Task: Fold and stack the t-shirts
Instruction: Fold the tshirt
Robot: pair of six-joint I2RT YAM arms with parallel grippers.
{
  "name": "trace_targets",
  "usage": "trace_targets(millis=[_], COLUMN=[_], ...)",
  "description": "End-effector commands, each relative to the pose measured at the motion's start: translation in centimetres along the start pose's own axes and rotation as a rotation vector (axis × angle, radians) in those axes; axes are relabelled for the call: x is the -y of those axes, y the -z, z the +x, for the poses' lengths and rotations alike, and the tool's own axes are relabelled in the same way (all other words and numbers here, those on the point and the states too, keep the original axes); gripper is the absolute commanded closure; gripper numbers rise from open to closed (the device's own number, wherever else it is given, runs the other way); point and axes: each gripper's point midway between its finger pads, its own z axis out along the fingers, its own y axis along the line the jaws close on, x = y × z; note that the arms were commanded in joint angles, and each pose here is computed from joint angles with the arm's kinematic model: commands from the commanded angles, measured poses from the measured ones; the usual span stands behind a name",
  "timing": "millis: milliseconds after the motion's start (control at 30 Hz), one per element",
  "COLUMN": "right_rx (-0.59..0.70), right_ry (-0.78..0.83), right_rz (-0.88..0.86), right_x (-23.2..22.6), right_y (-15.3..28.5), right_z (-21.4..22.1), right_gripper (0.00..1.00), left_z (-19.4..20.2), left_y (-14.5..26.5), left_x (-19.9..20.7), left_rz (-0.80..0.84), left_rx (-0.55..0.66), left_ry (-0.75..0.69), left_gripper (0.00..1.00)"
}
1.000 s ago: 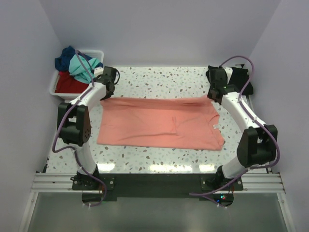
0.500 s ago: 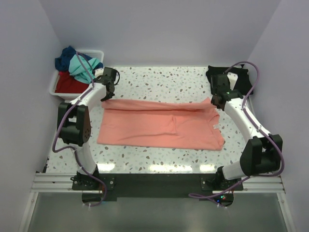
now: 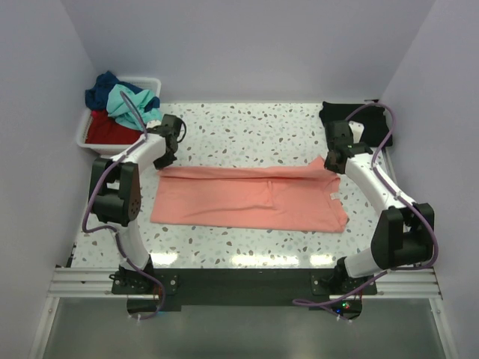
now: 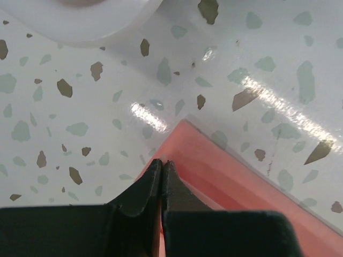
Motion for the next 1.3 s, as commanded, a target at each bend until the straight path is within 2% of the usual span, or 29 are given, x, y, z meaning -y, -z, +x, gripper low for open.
trace_targets(millis=[0,233,567,633,733,767,800,1033,1267], right_rx=[-0.034,-0.086,-0.149,-0.150,-0.155,-0.157,-0.160,-0.170,-0.184], right_ry=[-0.003,0.013,0.049,0.051,0.058,0.060,0.063,0.074,0.086], right_rz=[0.009,0.011,0.026,0.028,0.027,0.032,0.032,0.049,0.066], right_x=[0.3,0.4,0.8,0.9,0.9,1.0,1.1,1.6,2.0], right_y=[-0.3,-0.8,-1.3,-1.4,-1.4,-1.4,-1.4,-1.4,-1.4], right_z=[1.1,2.8,4.9,4.9,5.1,5.2,5.3,5.9,6.3], right_gripper=[1.00,1.00,1.00,1.00,1.00,1.00,1.00,1.00,1.00], left_z=[-0.8,-0.3,2.9,3.3,3.5,3.6,3.5,3.1,2.9], left_y=[1.2,1.5,0.6,0.4,0.6,0.5,0.6,1.5,2.6], left_x=[-2.2,-2.9,-3.7,-3.7,-3.8,-3.9,-4.0,-4.7,-5.5], left_rz=[-0.049,-0.058,-0.082,-0.084,-0.088,-0.087,-0.088,-0.089,-0.091], left_rx=[0.041,0.032,-0.044,-0.056,-0.061,-0.059,-0.057,-0.031,-0.023], left_ry=[0.056,0.064,0.035,0.033,0.041,0.044,0.046,0.080,0.097], left_gripper=[1.00,1.00,0.99,0.92,0.74,0.61,0.58,0.57,0.66])
